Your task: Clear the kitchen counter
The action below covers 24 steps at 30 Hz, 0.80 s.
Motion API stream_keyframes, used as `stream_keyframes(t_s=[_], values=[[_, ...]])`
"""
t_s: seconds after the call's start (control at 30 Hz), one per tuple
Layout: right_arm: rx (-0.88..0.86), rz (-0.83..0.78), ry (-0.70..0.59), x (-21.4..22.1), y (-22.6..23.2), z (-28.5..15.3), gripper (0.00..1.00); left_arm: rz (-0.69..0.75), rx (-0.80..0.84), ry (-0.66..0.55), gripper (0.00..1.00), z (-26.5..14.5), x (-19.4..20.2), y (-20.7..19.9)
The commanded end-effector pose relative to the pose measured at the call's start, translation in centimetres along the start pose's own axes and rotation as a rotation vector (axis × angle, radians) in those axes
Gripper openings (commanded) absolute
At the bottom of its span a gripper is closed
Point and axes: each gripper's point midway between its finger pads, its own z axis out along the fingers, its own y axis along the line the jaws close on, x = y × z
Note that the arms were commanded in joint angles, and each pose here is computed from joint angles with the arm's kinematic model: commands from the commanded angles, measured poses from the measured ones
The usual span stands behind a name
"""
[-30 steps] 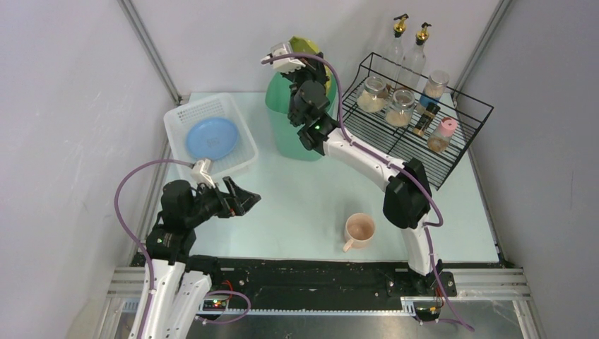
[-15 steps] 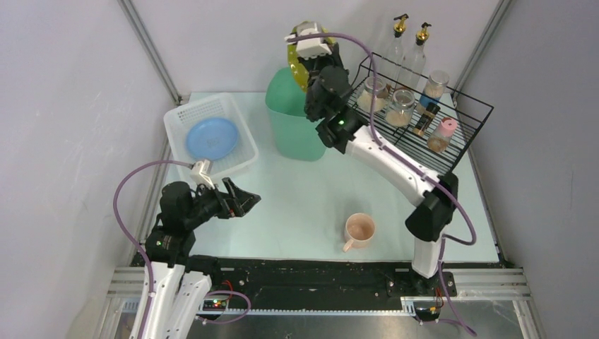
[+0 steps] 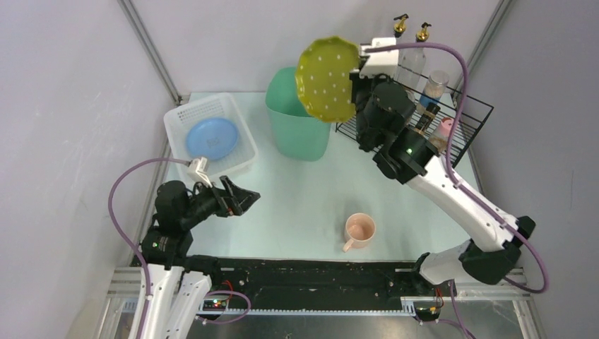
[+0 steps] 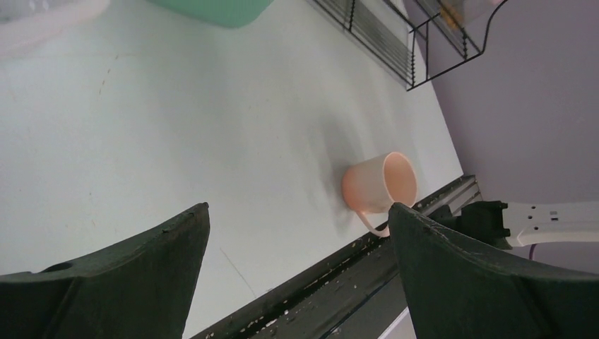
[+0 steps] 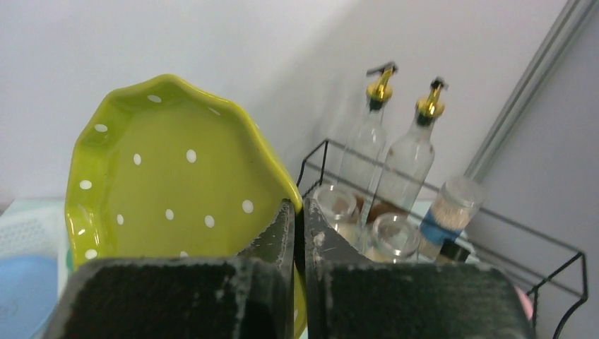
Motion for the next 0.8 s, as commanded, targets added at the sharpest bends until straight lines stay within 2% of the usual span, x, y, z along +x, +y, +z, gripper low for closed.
stream_keyframes(t_s=[0.0,0.2,0.37,0.77], values=[[-0.076,0.254,0.047,0.6,-0.7,-2.8,0.00,0.044,0.091,-0.091,1.00,-1.4,-3.6,-3.8],[-0.200,0.406,0.163,4.1,0.3,-5.9,0.00,0.028,0.174,-0.147,1.00,-2.6,-5.9,-6.7],[-0.289,0.455,0.262,6.3,1.5,-8.0,0.00,-0.025,0.210,-0.178,1.00,-3.1,-6.7,-7.9],[-0.473,0.547,0.370,7.4,6.1,-11.6,0.00,-0.097,0.237,-0.192,1.00,-2.8,-6.4,-7.9]])
